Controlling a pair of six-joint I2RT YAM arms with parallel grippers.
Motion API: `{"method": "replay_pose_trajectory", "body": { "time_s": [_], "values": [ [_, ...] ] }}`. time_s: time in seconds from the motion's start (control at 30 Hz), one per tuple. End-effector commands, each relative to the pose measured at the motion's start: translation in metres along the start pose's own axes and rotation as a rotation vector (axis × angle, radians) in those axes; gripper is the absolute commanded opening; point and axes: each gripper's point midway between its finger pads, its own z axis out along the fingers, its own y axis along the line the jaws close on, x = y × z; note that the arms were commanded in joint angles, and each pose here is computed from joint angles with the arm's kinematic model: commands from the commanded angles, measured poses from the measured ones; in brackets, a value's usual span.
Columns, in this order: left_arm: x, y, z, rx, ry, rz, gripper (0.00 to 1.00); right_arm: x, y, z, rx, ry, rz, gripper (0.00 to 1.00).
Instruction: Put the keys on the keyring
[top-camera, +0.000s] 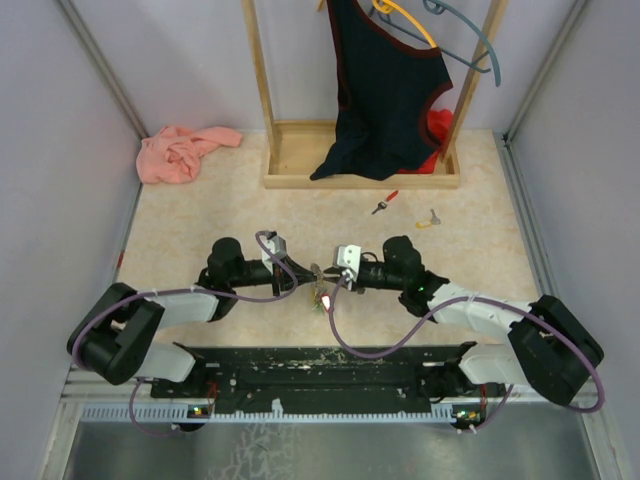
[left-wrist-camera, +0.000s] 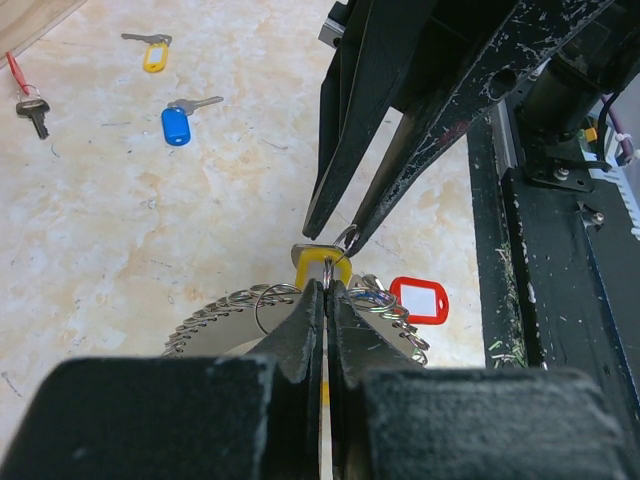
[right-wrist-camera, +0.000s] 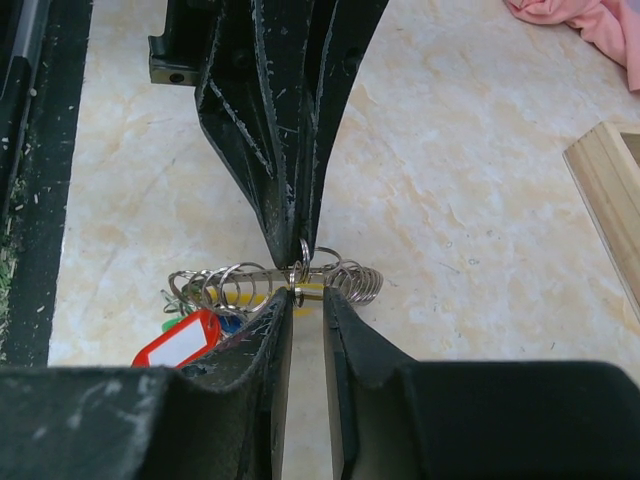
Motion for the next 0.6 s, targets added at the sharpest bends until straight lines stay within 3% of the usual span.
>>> {"method": "replay_pose_trajectory", "body": {
  "time_s": [0.0,0.2,0.4,0.57],
  "values": [
    [-0.024,-0.001,0.005,0.023,-0.044,0.066,0.01,-0.031,-0.011,0.007,-0.005,-0.077,-0.046,0.2],
    [-0.025,-0.003,0.006,0.031,-0.045,0.06,0.01,-0.03,-0.012,0.008,-0.009,-0.073,-0.043,0.19],
    [-0.027,-0.002,0.004,0.012,-0.054,0.058,0.01,-0.027,-0.013,0.007,0.002,-0.057,-0.044,0.0],
    [-0.035,0.009,0.001,-0.086,-0.106,0.014,0.01,-0.022,-0.014,0.002,0.029,-0.037,-0.055,0.0]
  ]
}}
